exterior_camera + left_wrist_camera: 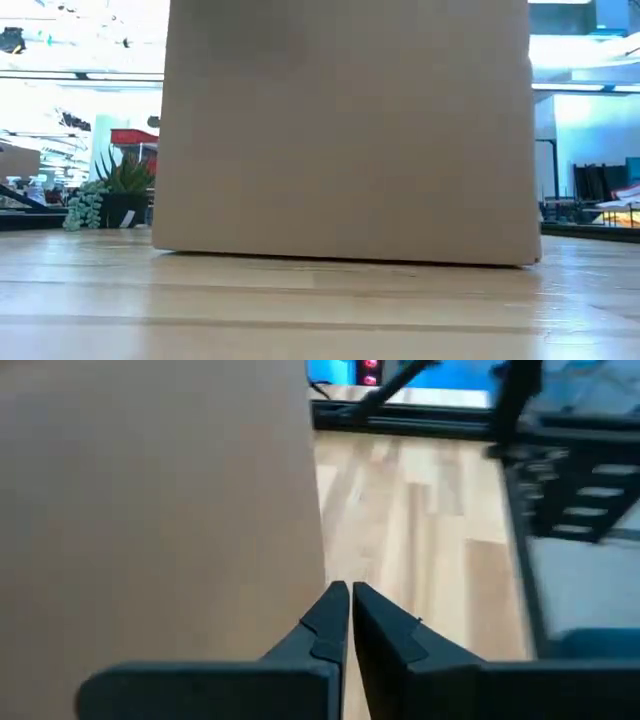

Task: Wrap mug
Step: Move the box to the top

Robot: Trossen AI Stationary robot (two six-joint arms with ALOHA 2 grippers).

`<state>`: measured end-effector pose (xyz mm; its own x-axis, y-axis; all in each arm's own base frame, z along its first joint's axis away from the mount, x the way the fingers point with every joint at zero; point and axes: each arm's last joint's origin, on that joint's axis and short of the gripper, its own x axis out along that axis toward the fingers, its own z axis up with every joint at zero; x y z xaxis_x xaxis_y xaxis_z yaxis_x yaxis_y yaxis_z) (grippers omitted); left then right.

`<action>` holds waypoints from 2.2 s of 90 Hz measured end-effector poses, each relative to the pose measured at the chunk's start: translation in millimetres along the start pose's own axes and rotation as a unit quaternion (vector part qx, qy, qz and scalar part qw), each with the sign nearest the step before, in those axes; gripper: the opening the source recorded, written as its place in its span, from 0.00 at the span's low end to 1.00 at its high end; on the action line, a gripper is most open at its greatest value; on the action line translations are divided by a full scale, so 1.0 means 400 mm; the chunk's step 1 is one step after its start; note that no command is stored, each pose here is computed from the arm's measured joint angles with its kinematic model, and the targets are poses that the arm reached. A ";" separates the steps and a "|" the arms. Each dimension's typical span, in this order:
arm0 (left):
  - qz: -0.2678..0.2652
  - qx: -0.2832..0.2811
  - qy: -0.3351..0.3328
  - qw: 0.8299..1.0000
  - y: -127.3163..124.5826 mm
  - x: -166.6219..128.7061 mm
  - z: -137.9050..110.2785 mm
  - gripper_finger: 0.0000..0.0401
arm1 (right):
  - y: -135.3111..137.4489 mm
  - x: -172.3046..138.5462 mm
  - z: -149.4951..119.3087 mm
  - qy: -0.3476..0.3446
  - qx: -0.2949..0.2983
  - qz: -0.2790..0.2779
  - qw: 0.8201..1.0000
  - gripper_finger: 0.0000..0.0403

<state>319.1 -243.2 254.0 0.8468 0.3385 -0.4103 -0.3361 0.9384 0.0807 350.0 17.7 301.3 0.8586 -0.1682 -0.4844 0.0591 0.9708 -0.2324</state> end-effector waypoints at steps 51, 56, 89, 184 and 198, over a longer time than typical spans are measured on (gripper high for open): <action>0.162 0.045 0.034 0.985 0.171 0.252 0.020 0.00 | -0.165 -0.120 0.028 -0.061 -0.009 -0.030 0.998 0.00; 0.161 0.034 0.030 0.986 0.178 0.261 0.027 0.00 | -0.172 -0.133 0.028 -0.059 0.004 -0.032 0.998 0.00; 0.087 -0.009 -0.034 0.996 0.180 0.295 0.091 0.00 | -0.211 -0.083 -0.030 0.035 0.054 -0.033 0.997 0.00; 0.094 -0.077 -0.173 0.977 0.328 0.453 0.167 0.00 | 0.013 -0.535 0.095 -0.075 0.117 0.211 0.967 0.00; 0.000 -0.040 -0.161 0.986 0.239 0.332 0.199 0.00 | 0.114 -0.570 0.030 0.010 0.094 0.246 0.965 0.00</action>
<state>432.3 -102.9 279.5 0.9297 0.3547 -0.0994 -0.3562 0.9344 0.0025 163.1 102.4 411.4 0.7971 0.3187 -0.5129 -0.2593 0.9477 0.1860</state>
